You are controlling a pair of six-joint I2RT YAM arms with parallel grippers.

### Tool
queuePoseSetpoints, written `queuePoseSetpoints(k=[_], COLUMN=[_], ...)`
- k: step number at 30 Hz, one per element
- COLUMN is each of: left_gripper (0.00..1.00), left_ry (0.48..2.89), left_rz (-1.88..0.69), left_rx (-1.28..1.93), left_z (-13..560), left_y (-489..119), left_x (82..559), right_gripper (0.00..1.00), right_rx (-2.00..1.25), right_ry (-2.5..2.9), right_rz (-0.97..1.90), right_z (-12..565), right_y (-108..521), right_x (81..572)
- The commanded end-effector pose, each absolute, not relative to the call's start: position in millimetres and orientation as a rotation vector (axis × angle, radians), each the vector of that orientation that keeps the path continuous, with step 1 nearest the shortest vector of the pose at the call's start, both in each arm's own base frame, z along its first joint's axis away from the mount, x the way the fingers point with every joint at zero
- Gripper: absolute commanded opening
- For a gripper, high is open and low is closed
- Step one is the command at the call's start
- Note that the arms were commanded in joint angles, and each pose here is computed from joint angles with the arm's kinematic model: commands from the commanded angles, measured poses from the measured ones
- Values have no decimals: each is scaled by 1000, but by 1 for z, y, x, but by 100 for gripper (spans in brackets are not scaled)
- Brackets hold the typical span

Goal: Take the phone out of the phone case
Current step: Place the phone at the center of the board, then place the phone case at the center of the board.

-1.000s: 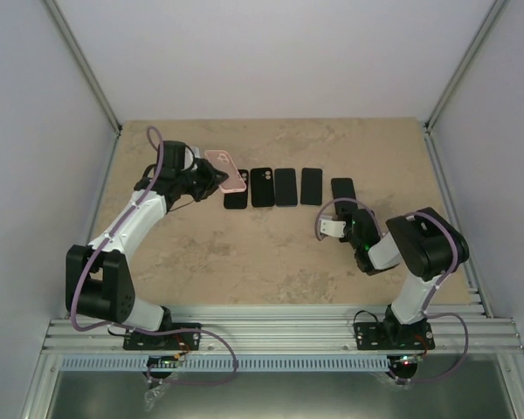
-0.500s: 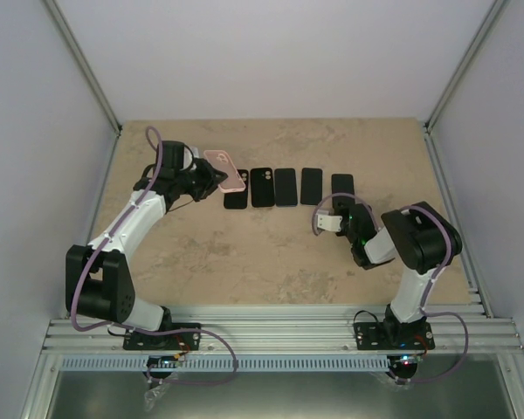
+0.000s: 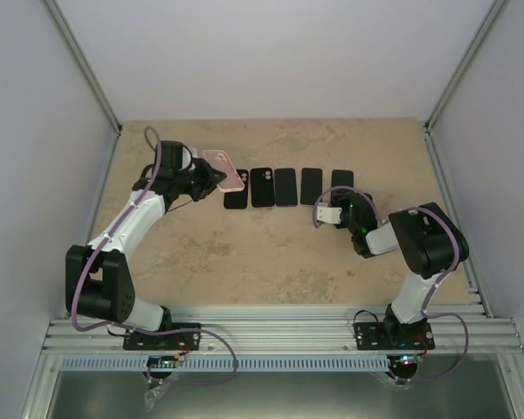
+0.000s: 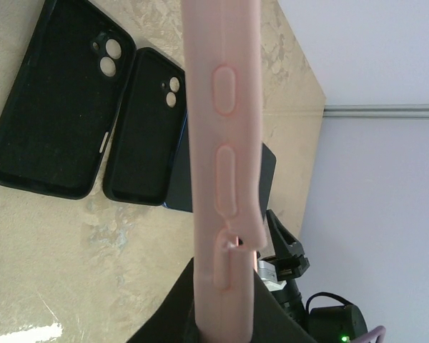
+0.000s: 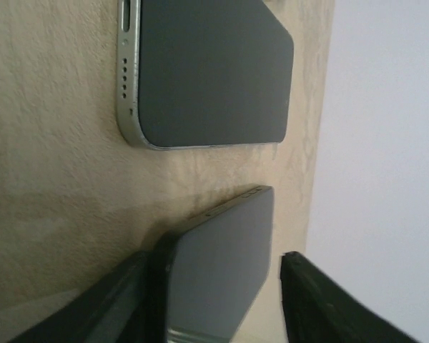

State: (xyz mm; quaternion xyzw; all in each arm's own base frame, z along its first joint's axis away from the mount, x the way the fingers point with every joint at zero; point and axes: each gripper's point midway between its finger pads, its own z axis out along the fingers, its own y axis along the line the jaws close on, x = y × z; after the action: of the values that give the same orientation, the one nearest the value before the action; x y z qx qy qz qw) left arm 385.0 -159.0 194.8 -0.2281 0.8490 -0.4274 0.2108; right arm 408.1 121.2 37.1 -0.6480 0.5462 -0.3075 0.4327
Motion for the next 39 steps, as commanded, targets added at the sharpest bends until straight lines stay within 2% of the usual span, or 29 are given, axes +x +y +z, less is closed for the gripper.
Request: queuePoseSetpoints(k=[1, 9, 14, 20, 26, 39], left_gripper=[0, 0, 0, 0, 0, 0], left_ry=[2340, 2338, 2340, 2367, 2368, 2311], left_rz=[-1211, -1199, -1186, -1124, -1091, -1122], left_rx=[-621, -605, -579, -471, -296, -10], left_z=[198, 199, 201, 200, 203, 209], left_y=[-159, -158, -157, -154, -148, -135], left_x=[387, 387, 386, 385, 383, 373], right_gripper=[58, 79, 87, 90, 97, 98], right_rx=[-1616, -1678, -1689, -1672, -1515, -1097], right_ry=[1386, 1456, 1525, 1565, 1675, 1849], right_rz=[-691, -499, -412, -333, -161, 207], right_z=[51, 55, 59, 71, 110, 189], right_y=[126, 136, 137, 137, 143, 154], right_x=[411, 406, 406, 405, 410, 405])
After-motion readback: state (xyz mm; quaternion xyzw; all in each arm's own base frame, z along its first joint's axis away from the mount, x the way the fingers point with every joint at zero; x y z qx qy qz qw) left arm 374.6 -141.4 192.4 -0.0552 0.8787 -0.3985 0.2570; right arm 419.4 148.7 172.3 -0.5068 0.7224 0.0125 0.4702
